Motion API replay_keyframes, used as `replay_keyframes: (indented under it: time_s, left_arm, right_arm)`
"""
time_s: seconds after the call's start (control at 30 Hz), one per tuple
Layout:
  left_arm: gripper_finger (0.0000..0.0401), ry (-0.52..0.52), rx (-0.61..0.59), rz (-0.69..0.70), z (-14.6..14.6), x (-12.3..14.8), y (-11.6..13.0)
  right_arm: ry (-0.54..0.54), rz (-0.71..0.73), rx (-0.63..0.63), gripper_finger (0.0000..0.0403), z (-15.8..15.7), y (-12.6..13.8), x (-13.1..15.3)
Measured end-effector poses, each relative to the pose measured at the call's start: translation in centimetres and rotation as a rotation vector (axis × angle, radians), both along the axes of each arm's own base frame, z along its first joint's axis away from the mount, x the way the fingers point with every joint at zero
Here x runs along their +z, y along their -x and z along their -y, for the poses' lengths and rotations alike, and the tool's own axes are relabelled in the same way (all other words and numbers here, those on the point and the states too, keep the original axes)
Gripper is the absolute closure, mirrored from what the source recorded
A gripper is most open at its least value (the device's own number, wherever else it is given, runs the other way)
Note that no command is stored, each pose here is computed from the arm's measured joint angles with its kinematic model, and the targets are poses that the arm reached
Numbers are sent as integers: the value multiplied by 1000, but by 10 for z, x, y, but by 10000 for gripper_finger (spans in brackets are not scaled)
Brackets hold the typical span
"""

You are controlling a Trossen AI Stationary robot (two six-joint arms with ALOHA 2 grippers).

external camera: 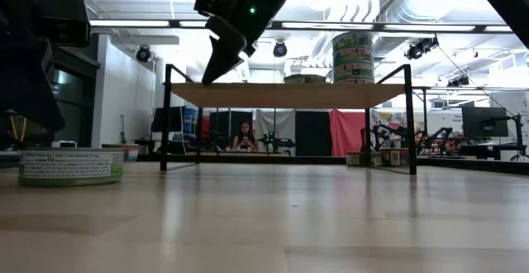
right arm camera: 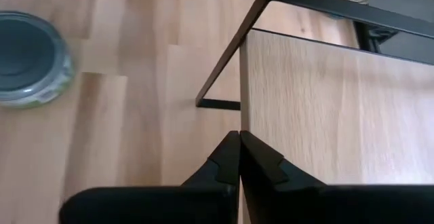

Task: Stack canned seafood by type on shelf
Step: Adjust the shelf on the table, then stack the green white tuna can on top of the other green white tuna can on the shelf

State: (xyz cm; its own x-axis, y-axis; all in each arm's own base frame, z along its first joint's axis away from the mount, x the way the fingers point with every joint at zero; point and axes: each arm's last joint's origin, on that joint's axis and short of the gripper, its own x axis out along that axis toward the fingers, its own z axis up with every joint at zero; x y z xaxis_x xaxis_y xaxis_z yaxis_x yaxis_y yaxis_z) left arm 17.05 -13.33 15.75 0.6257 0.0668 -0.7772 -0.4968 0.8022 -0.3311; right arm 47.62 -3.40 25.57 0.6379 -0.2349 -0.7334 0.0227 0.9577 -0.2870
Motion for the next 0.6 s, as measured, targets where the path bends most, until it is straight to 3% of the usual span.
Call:
replay_keyframes:
  time_s: [0.17, 0.33, 0.6]
  left_arm:
    - [401, -6, 2, 5, 0, 0, 0]
    - [401, -115, -107, -1, -1, 0, 0]
    - [401, -271, -250, -137, -10, -13, -5]
  right_arm:
    - [-51, 20, 0, 403, 6, 0, 4]
    - [-148, 14, 64, 403, -7, 7, 28]
    - [-438, -232, 156, 403, -34, 53, 53]
